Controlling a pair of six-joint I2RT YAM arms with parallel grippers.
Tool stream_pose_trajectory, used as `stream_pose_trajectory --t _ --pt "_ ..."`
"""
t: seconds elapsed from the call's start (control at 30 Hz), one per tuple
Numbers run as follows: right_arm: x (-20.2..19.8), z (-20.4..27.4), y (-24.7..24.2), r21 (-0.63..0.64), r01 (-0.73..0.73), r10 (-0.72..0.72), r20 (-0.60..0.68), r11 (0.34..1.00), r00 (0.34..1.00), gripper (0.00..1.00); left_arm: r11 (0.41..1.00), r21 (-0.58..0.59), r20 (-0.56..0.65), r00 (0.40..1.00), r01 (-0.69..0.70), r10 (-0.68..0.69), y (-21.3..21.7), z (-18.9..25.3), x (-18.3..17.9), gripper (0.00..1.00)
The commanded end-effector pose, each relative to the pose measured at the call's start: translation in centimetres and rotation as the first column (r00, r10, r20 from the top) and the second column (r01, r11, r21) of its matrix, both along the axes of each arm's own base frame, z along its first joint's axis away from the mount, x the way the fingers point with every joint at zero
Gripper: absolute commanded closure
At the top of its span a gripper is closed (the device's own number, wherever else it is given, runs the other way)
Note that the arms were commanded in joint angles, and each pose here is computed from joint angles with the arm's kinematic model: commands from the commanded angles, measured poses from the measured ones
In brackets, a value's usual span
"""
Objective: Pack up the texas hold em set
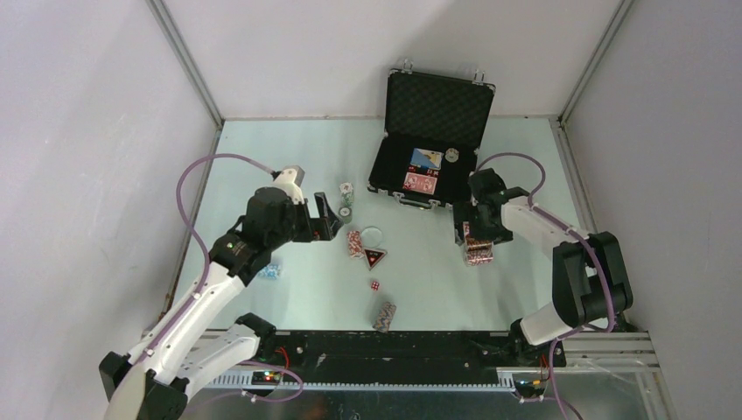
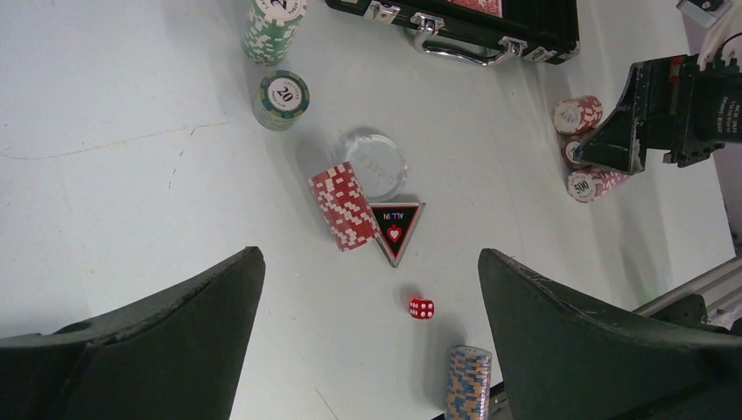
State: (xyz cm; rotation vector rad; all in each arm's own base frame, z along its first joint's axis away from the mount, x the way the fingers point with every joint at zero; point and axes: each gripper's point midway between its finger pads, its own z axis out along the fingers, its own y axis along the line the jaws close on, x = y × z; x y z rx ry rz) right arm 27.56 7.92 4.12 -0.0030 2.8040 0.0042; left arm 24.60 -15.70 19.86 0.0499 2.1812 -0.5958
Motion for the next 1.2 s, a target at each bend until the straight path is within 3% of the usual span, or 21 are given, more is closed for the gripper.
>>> stream_pose_trajectory --t 0.0,0.27,0.63,0.93,1.17 --pt "1.8 1.1 -0.1 0.006 0.015 -0.015 0.051 1.000 0.999 0.00 1.000 -0.006 0.064 0.998 0.028 -0.028 -0.2 2.2 -0.1 0.00" --pt "2.4 3.6 -0.4 0.059 0.034 -0.041 0.111 0.998 0.993 0.01 0.999 -0.006 0.065 0.997 0.040 -0.039 -0.4 2.3 0.1 0.00" --pt "2.1 0.6 -0.6 0.020 0.008 -0.008 0.018 1.000 1.000 0.02 0.999 -0.001 0.061 0.997 0.041 -0.041 -0.5 2.4 0.3 0.00" --pt "2.2 -0.6 0.0 0.026 -0.015 0.015 -0.008 1.000 1.000 0.17 0.999 -0.002 0.064 0.997 0.037 -0.037 -0.5 2.6 0.4 0.00" --pt "1.7 1.4 1.2 0.038 -0.023 0.022 0.032 0.999 0.999 0.40 0.999 -0.008 0.071 0.997 0.033 -0.032 -0.4 2.7 0.4 0.00"
